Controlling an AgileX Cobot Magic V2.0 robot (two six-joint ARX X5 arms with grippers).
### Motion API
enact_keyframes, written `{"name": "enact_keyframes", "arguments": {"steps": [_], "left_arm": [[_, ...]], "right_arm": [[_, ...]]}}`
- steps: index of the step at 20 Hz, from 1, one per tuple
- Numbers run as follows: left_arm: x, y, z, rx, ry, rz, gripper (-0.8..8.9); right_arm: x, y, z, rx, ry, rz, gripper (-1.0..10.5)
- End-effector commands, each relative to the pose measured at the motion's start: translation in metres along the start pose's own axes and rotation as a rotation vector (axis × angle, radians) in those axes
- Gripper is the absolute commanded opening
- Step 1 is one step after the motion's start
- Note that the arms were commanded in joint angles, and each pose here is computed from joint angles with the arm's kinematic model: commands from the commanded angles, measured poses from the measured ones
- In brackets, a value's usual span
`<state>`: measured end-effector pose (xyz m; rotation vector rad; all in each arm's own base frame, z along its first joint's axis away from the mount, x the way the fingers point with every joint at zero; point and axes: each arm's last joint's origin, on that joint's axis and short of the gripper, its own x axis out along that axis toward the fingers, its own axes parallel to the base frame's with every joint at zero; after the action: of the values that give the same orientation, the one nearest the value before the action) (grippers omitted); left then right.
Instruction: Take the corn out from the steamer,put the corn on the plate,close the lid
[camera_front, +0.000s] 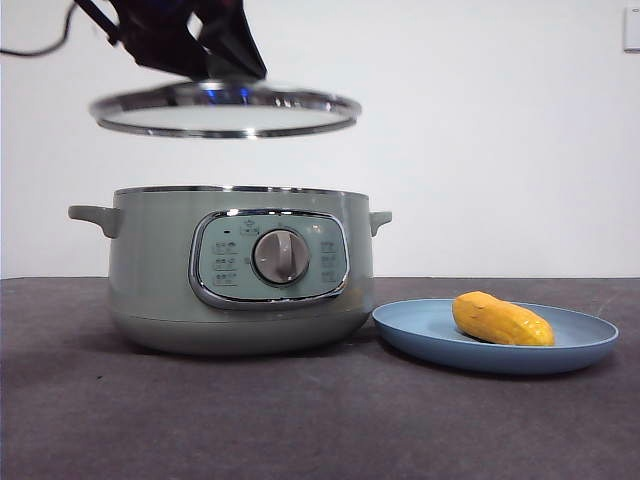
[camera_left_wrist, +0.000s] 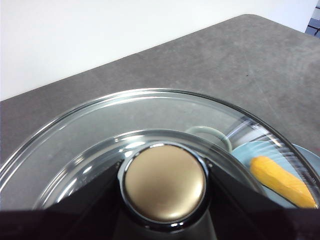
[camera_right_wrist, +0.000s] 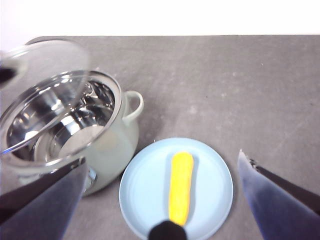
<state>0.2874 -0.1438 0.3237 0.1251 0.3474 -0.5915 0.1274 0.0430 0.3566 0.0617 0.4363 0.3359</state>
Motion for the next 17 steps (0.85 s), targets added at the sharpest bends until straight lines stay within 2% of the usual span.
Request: {"name": "enact_keyframes", "arguments": {"steps": [1,11,17], "left_arm": [[0.007,0.002,0.007,0.022,-0.066,0.006,-0.09],[0.041,0.006,-0.012,0.015,-0.017,0.006,-0.09],[0.055,0.007,-0.023,0.011,0.016,0.012,-0.09]], "right_arm": [[-0.005,0.0,-0.003,0.015,0.001,0.001,5.0],[-0.009,-0.001,-0.013,0.02,0.096,-0.01,5.0],[-0.009,-0.001,-0.014,0.021,0.106,-0.012,5.0]]}}
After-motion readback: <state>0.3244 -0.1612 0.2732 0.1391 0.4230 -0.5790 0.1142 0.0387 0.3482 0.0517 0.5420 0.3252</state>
